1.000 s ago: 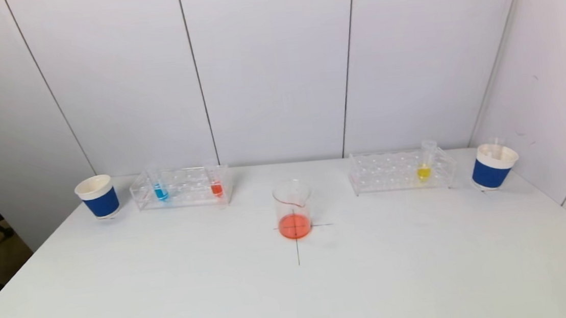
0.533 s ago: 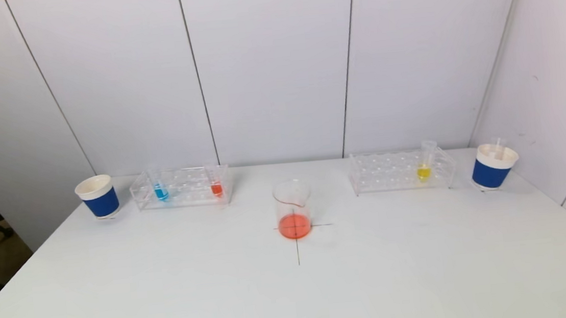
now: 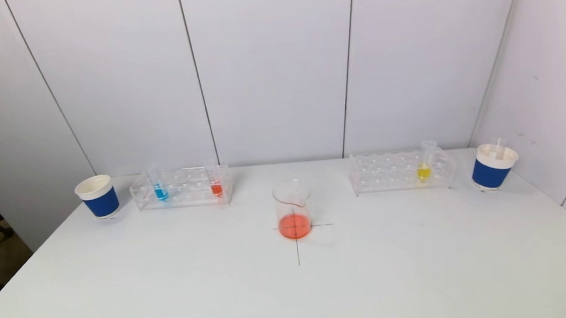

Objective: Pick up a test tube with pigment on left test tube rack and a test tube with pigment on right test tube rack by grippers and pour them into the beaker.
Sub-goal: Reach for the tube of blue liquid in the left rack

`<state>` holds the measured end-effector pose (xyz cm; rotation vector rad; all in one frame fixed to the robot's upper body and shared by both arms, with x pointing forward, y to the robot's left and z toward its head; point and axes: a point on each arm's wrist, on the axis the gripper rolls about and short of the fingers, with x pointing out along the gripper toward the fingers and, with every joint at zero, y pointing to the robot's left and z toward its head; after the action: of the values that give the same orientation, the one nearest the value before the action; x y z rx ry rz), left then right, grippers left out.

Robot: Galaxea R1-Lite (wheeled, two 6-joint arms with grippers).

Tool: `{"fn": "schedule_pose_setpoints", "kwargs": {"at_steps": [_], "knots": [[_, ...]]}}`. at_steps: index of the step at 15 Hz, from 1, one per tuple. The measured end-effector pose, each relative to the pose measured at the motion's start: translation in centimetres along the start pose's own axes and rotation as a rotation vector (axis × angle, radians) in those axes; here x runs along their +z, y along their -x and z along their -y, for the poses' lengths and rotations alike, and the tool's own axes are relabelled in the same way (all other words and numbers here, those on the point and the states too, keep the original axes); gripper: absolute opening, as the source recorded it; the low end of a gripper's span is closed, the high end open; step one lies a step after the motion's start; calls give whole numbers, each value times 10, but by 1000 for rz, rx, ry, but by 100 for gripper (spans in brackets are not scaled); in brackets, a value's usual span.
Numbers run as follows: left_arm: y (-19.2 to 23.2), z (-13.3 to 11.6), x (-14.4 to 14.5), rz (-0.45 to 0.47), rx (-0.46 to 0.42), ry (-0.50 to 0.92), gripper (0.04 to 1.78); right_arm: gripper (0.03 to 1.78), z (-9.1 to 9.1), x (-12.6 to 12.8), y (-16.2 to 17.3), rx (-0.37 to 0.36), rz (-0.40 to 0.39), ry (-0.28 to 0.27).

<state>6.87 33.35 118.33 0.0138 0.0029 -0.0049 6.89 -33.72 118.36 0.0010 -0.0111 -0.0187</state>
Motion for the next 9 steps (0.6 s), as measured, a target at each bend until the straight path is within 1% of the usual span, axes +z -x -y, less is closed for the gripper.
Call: {"fn": "schedule_pose_setpoints", "kwargs": {"at_steps": [3,9], "knots": [[0,0,0,0,0,0,176,177,0,0,0,-5,4,-34],[0,0,0,0,0,0,176,177,0,0,0,-5,4,-37]]}}
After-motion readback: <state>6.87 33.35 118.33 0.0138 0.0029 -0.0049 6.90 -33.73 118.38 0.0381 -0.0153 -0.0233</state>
